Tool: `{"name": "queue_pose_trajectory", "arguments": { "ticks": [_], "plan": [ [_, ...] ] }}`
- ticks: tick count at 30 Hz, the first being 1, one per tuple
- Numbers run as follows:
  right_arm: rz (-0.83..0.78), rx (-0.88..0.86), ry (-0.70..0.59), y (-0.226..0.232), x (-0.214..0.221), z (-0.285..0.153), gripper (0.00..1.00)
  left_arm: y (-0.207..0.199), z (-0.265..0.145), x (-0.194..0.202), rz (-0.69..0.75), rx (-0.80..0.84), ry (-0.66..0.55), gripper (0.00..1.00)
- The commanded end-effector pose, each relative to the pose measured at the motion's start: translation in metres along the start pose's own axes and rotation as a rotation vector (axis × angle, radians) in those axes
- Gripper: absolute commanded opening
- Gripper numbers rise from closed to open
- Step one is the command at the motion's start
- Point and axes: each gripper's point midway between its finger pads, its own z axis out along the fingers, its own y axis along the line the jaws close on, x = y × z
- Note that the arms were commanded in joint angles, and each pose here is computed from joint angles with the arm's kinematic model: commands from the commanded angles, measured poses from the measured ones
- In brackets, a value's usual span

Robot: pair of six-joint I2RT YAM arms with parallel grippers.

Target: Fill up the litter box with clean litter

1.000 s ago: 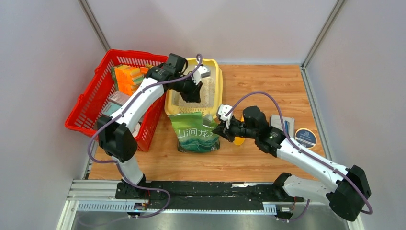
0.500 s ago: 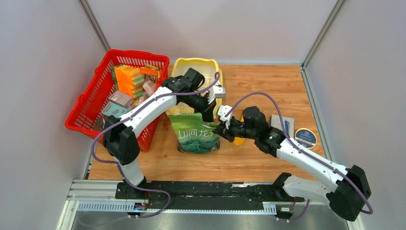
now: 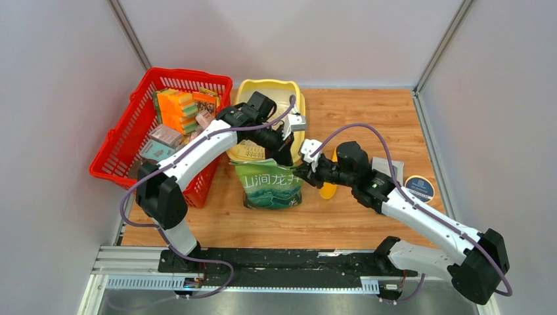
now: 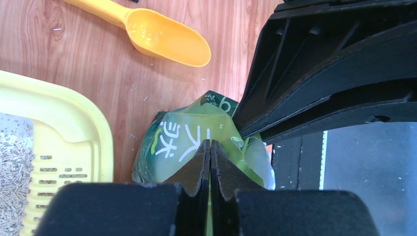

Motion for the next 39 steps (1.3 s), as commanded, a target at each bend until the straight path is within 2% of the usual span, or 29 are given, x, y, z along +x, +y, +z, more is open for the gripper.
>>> {"name": "queue_pose_trajectory", "arguments": {
  "ticks": [1, 3, 9, 14, 17, 20, 22, 28, 32, 39],
  "plan": [
    [-0.080, 0.094, -0.091, -0.022, -0.040, -0.013, 0.22, -0.019, -0.007, -0.012, 0.002, 0.038, -0.046, 0.04],
    [-0.074, 0.099, -0.087, -0.023, -0.037, -0.012, 0.31, -0.018, -0.007, -0.013, 0.001, 0.034, -0.048, 0.04],
    [-0.006, 0.120, -0.090, -0.028, -0.035, -0.010, 0.47, -0.018, -0.009, -0.012, -0.003, 0.028, -0.046, 0.03],
    [0.017, 0.124, -0.098, -0.031, -0.038, -0.009, 0.48, -0.017, -0.009, -0.010, -0.011, 0.020, -0.040, 0.02],
    [0.020, 0.097, -0.097, -0.026, -0.038, -0.009, 0.44, -0.011, -0.008, -0.011, -0.015, -0.007, -0.039, 0.02],
    [0.030, 0.049, -0.087, -0.017, -0.032, -0.007, 0.34, -0.004, -0.007, -0.012, -0.027, -0.041, -0.037, 0.02],
    [0.032, 0.036, -0.086, -0.014, -0.032, -0.007, 0.32, -0.001, -0.007, -0.013, -0.029, -0.052, -0.038, 0.02],
    [0.003, 0.139, -0.079, -0.035, -0.037, -0.015, 0.47, 0.000, -0.006, -0.012, -0.031, -0.049, -0.035, 0.02],
    [0.026, 0.145, -0.074, -0.039, -0.037, -0.015, 0.61, 0.000, -0.006, -0.013, -0.031, -0.048, -0.036, 0.02],
    [0.115, 0.089, -0.067, -0.031, -0.030, -0.004, 0.67, 0.001, -0.008, -0.016, -0.030, -0.057, -0.044, 0.01]
  ]
}}
